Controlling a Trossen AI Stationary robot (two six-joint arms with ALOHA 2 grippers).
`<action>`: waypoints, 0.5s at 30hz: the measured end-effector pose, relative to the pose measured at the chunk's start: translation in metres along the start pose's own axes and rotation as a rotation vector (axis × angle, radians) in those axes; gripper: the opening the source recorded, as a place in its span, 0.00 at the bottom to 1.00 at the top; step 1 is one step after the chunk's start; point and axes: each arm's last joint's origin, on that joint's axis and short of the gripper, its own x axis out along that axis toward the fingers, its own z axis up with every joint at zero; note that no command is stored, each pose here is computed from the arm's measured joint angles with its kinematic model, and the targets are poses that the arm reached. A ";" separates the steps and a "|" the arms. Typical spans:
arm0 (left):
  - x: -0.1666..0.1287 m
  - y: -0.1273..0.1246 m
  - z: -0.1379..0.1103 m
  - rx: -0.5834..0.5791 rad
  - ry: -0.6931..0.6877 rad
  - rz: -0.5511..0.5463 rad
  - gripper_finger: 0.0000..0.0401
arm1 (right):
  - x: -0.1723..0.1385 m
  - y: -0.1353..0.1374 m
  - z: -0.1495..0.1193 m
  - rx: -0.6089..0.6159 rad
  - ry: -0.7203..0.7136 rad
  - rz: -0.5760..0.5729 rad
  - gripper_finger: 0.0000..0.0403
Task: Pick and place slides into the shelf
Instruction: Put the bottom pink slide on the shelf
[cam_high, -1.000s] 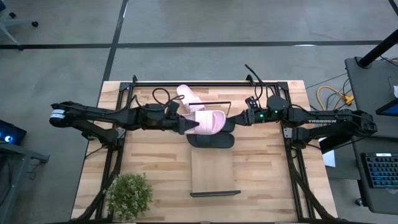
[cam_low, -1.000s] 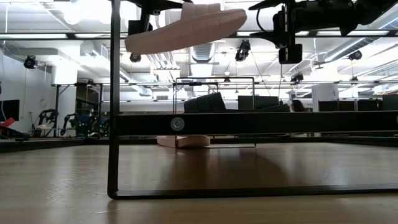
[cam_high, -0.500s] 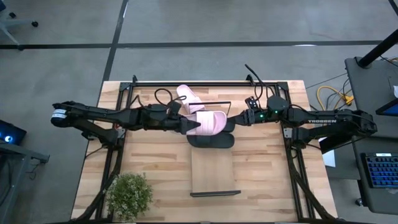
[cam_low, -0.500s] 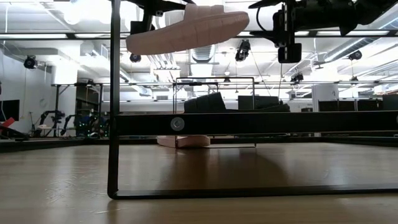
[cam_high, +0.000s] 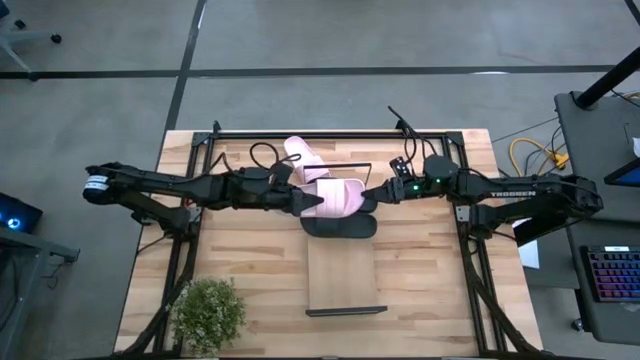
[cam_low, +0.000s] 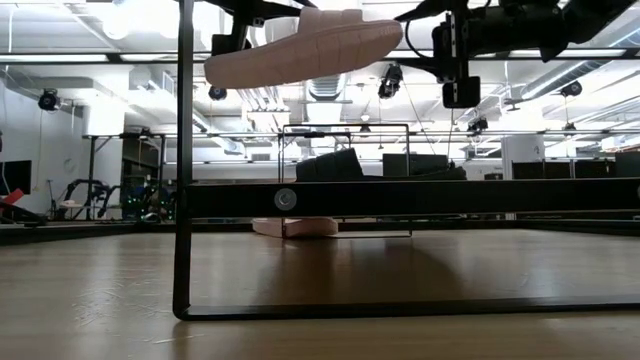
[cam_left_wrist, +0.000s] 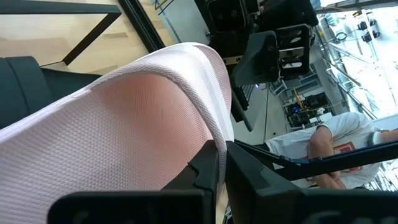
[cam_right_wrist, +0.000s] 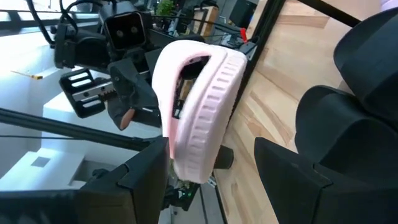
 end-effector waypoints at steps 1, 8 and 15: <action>0.000 0.000 0.000 0.000 0.000 0.000 0.00 | 0.002 0.001 0.000 -0.003 0.003 0.001 0.56; 0.000 0.000 0.000 0.001 -0.001 0.002 0.00 | 0.022 0.018 0.013 -0.061 0.012 0.001 0.56; -0.001 -0.001 0.001 0.018 0.002 -0.004 0.00 | 0.040 0.026 0.020 -0.085 0.092 -0.084 0.53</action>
